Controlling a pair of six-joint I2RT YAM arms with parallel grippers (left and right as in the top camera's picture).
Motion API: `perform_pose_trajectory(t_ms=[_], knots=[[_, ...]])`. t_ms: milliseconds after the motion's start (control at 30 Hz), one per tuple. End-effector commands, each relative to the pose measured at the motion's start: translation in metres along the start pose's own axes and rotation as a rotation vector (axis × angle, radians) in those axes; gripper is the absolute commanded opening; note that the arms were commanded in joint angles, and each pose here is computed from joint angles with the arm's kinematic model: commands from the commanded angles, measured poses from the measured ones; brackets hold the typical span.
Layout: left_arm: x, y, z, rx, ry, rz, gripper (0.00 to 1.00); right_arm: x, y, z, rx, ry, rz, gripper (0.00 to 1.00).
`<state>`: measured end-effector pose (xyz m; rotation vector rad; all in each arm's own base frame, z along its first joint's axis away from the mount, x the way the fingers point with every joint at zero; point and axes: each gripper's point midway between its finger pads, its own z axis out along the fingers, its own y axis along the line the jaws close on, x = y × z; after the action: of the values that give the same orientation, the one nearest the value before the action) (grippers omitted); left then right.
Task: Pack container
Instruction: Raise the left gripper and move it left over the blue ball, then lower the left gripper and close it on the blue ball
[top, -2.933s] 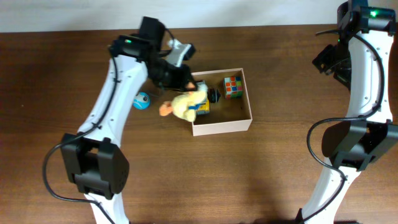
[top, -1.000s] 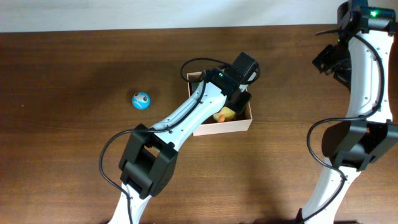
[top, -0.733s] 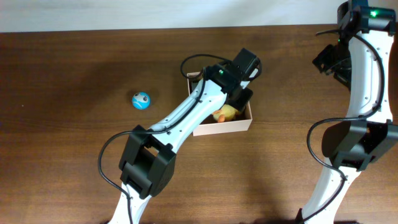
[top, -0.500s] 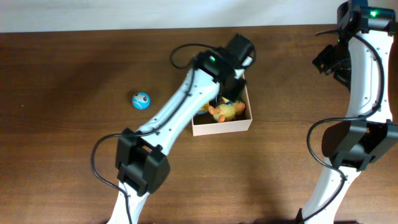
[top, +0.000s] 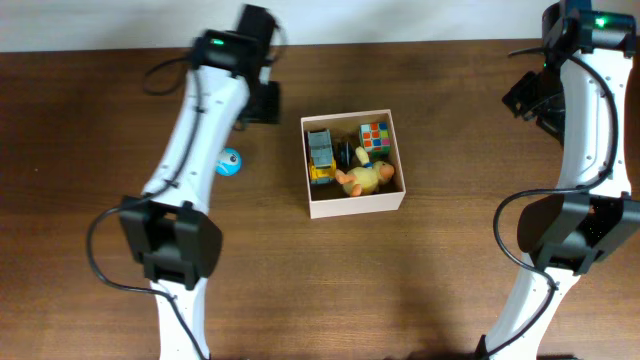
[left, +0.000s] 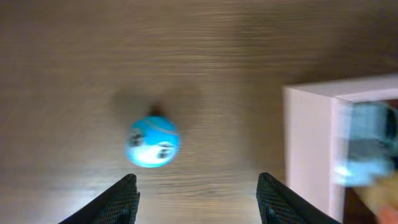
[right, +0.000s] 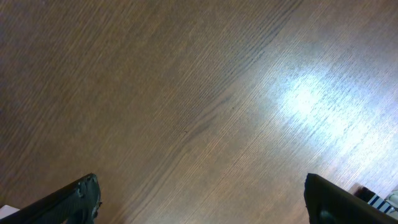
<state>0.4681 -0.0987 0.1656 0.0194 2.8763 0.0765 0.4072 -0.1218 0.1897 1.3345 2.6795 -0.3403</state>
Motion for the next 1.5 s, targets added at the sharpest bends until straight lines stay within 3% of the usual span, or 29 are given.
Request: perform_pose_trajectory(t_ms=[0,567,900,1467], knots=[[0.009,0.028,0.016,-0.034,0.057,-0.102,0.63,-0.004,-0.001,-0.003,-0.006,-0.011,0.016,0.99],[0.059,0.039,0.1,-0.064,0.21,-0.071,0.67,-0.004,-0.001,-0.003,-0.006,-0.011,0.016,0.99],[0.055,0.039,0.121,-0.063,0.18,-0.077,0.67,-0.004,-0.001,-0.003,-0.006,-0.011,0.016,0.99],[0.075,0.04,0.162,-0.089,0.275,-0.065,0.68,-0.004,-0.001,-0.003,-0.006,-0.011,0.016,0.99]])
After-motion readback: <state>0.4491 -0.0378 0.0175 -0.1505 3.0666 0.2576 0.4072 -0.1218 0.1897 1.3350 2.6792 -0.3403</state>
